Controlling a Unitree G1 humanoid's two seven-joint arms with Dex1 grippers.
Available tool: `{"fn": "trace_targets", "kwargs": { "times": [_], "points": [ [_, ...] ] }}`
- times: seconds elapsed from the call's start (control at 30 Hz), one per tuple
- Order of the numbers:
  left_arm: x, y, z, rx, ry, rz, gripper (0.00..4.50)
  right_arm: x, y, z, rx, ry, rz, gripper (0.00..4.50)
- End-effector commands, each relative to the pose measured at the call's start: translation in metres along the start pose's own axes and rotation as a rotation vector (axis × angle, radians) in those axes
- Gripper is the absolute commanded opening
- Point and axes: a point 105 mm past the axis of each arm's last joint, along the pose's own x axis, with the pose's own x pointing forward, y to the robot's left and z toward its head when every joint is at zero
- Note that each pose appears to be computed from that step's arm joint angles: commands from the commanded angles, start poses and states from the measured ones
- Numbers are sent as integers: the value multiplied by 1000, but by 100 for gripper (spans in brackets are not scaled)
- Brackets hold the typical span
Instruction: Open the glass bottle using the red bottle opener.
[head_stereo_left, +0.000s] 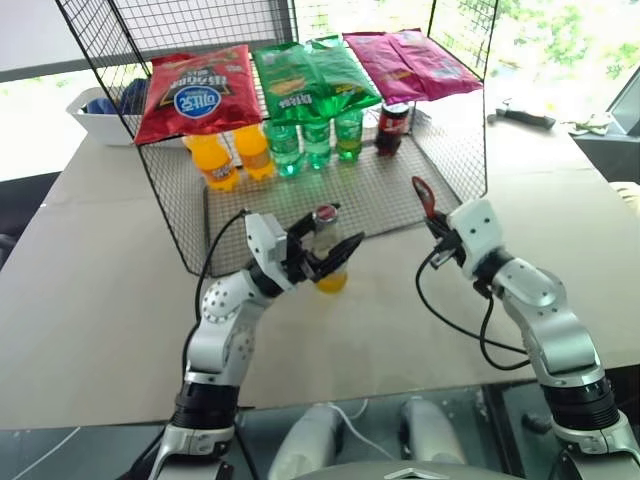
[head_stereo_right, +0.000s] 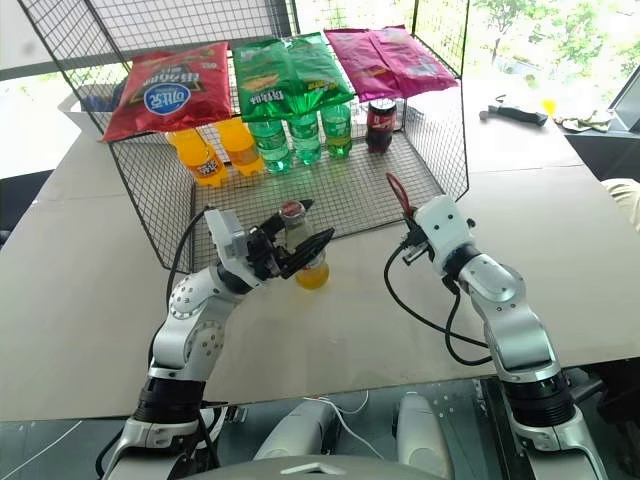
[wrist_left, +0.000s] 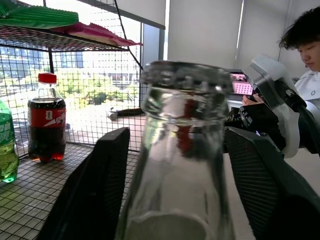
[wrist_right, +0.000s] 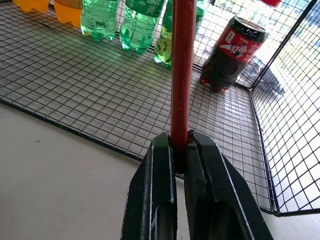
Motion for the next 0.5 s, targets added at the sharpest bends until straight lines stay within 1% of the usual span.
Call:
{"fn": "trace_targets", "kwargs": {
  "times": [0.03, 0.33, 0.5],
  "points": [
    [1, -6, 10, 18, -34, -23, 195, 0, -2, 14, -24, -55, -7, 0],
    [-6, -6, 5, 26, 6, 0, 195, 5, 14, 19, -44, -72, 41, 0],
    [-6, -7, 5, 25, 12, 3, 195, 13, 29, 29, -89, -120, 96, 0]
  ]
}}
